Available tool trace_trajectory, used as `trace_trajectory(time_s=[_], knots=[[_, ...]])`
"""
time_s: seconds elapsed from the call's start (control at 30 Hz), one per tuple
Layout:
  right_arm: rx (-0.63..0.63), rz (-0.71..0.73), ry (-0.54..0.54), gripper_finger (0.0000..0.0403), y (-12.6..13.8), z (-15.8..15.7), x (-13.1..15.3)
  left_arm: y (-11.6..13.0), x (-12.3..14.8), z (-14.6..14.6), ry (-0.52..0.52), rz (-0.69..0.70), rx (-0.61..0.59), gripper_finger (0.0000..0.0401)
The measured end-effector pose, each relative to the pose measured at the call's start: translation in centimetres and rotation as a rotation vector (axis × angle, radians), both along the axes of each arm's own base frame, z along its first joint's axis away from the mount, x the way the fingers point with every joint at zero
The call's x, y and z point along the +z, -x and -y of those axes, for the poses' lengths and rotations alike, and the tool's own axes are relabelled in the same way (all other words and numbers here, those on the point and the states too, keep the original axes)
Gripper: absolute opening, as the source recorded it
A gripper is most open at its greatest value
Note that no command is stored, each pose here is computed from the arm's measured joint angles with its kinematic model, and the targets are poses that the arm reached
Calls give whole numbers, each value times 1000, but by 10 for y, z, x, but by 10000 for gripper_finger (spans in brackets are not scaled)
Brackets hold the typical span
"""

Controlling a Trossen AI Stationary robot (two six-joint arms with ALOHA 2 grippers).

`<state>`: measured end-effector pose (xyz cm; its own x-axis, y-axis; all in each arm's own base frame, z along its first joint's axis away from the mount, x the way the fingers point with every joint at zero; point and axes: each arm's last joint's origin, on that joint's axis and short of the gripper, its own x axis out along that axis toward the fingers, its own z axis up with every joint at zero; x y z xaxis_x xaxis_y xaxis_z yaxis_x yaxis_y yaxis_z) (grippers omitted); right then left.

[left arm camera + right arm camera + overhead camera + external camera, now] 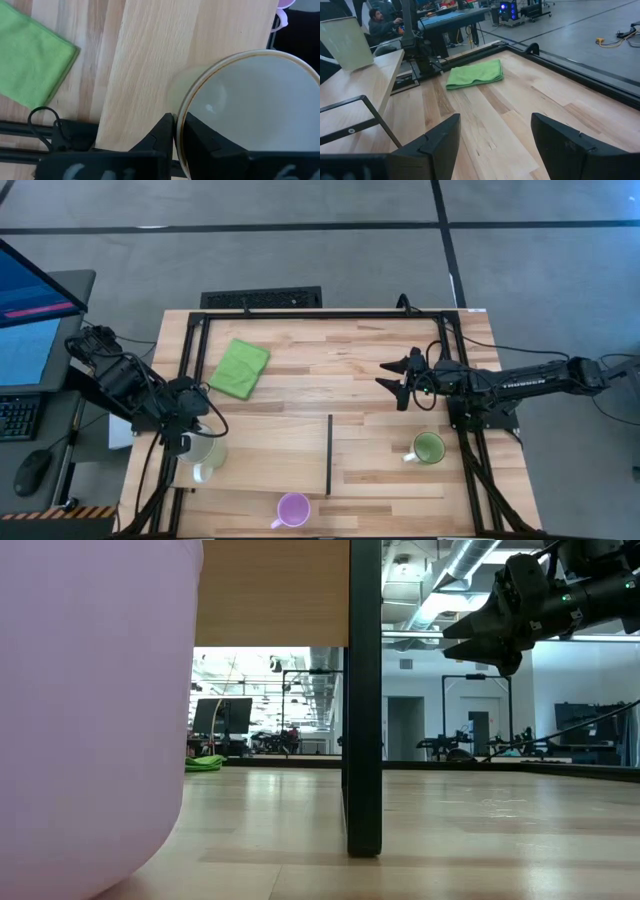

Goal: Stack small to large cups/mugs on shelf
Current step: Put the light green mug on the shelf

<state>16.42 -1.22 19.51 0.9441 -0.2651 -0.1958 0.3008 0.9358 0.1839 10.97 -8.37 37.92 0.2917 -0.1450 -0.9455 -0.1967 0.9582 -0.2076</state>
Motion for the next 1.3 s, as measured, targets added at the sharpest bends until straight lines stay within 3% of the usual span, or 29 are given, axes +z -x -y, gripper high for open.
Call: trace_trajectory(time_s=[0.47, 0.93, 1.3], knots=[[0, 0, 0, 265, 0, 0, 0, -1, 0, -1, -33, 23, -15, 21], [0, 0, 0, 265, 0, 0, 0, 0, 1, -1, -28, 27, -27, 114], [0, 0, 0, 265, 0, 0, 0, -2, 1, -4, -168, 109, -97, 122]])
